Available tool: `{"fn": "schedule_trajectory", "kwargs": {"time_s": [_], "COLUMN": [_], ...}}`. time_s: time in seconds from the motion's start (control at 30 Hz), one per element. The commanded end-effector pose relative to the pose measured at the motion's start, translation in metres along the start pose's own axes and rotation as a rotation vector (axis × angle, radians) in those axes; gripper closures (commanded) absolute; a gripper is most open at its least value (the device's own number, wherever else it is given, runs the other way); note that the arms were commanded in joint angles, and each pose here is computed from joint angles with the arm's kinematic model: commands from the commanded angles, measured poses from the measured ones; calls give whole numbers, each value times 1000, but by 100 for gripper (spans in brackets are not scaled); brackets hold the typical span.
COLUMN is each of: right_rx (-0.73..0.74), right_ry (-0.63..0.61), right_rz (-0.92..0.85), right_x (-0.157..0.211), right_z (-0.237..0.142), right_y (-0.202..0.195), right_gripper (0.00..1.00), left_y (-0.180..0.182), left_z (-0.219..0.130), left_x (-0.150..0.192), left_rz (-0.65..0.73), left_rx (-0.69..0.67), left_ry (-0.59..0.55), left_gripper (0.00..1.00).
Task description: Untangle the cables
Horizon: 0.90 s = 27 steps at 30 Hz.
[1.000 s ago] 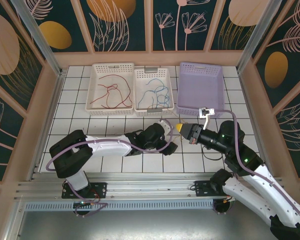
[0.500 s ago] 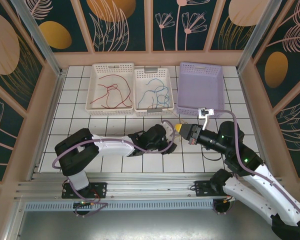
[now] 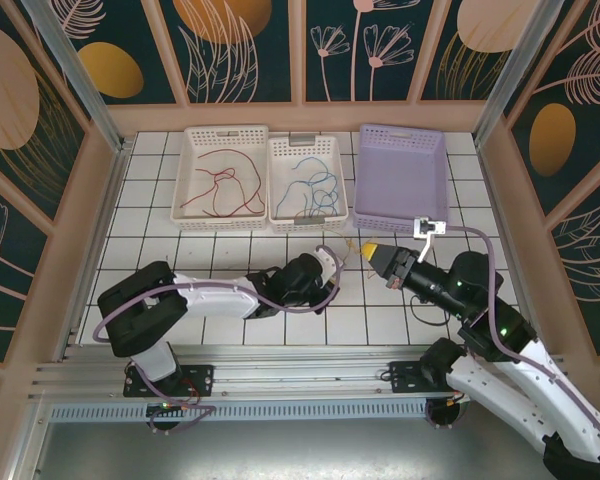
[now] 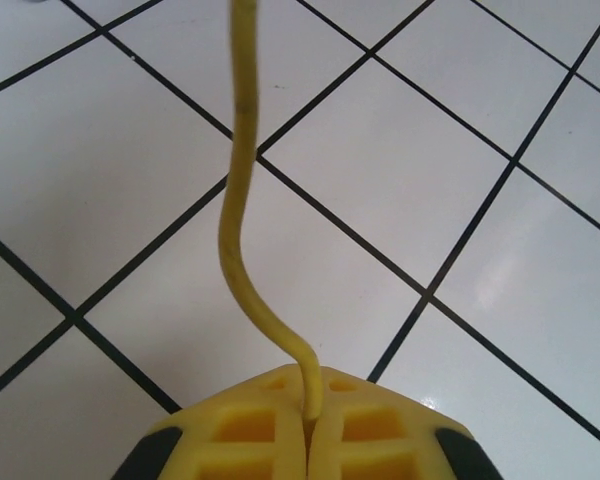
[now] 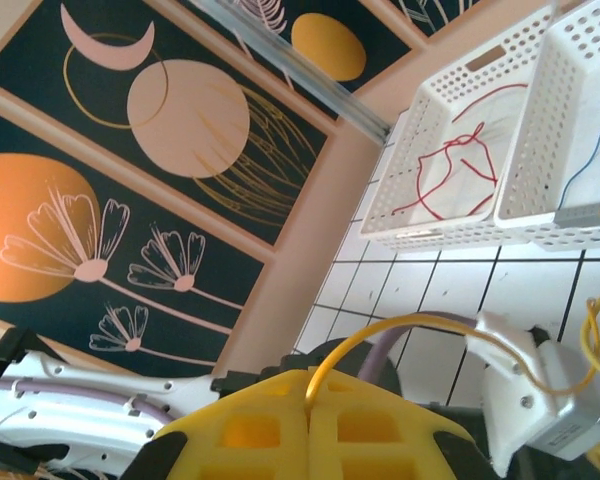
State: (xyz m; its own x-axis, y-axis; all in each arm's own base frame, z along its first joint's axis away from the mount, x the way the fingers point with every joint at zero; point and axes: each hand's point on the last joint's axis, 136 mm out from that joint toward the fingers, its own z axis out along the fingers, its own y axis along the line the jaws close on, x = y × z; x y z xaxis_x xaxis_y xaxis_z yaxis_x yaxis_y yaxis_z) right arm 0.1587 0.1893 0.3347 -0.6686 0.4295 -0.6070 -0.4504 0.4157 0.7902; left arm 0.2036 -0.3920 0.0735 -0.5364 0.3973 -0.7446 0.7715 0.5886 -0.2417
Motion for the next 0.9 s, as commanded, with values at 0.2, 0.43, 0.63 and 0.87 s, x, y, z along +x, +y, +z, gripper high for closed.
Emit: {"fn": "schedule_trajectory", "kwargs": {"time_s": [0.2,0.43,0.63,0.87], "right_rx": [94,215,287,321], "right_ry": [-194,-360,-479,-549], "right_rz": [35,61,44,14], "right_x": [-32,-54,-77,-94], "right_z": [-34,-69,-105,-132], "right_y": [-7,-27,-23,-13], "right_gripper": [100,100,100,100], "left_y": [-17,-17,-12,-1], "left_z": [-39,-76,-112,-158], "left_x": [-14,-16,-17,-23], "left_rz": [-11,-18,-53,8], "left_rx": [78,72,33,-60], "left_ry": [-68,-81,-62,-34], "left_gripper": [100,100,100,100]}}
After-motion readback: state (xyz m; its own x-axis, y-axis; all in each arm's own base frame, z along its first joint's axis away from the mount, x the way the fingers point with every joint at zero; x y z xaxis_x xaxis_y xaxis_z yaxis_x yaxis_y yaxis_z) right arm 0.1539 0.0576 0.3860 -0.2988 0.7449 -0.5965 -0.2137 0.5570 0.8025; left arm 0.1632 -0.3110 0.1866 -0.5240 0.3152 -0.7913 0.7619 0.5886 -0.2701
